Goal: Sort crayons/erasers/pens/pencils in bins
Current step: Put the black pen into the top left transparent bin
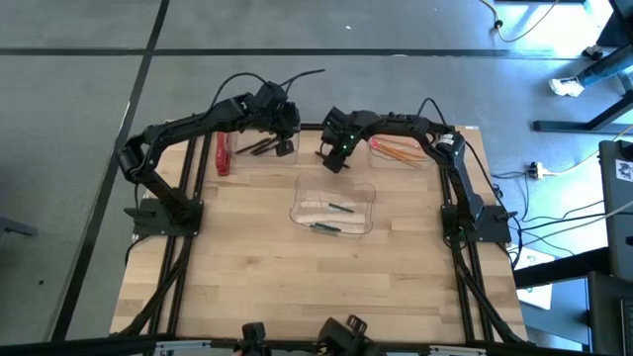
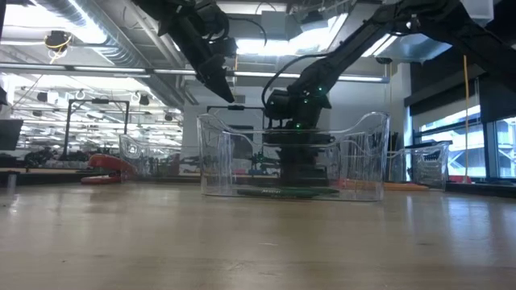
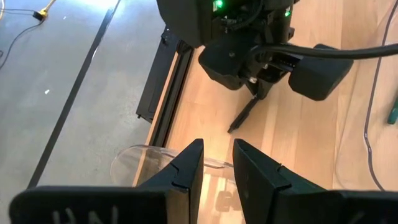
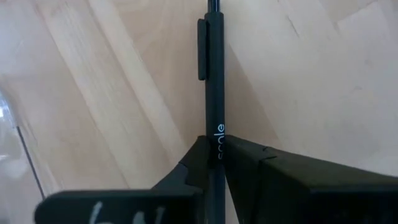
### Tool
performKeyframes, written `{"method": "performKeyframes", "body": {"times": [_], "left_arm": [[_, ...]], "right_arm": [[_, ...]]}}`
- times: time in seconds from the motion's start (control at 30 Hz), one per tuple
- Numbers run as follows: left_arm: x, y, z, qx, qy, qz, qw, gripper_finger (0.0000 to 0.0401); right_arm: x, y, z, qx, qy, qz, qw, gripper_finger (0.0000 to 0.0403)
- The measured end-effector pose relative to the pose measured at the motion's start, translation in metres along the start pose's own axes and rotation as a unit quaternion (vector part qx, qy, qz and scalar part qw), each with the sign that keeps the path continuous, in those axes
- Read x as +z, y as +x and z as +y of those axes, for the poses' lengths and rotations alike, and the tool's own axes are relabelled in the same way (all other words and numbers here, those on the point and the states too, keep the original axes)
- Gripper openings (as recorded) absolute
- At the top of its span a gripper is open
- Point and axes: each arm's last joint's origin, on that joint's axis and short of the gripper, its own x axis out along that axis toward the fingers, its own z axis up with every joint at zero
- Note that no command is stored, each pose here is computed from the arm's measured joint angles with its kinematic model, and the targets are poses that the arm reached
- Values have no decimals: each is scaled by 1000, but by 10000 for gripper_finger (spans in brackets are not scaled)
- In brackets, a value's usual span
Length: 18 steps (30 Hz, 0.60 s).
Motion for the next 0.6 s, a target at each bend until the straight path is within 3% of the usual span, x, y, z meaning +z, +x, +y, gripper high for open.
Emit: {"method": "performKeyframes", "body": {"times": [0.4,0.6], "left_arm": [[-2,-3,-1,-3,0,11,1000,80],[-6,-27,0,47,-2,38,998,80]], "right_arm": [[35,-39,7,-12,-33,-52,998,39],[55,-67,13,-16,-58,-92,994,39]]}}
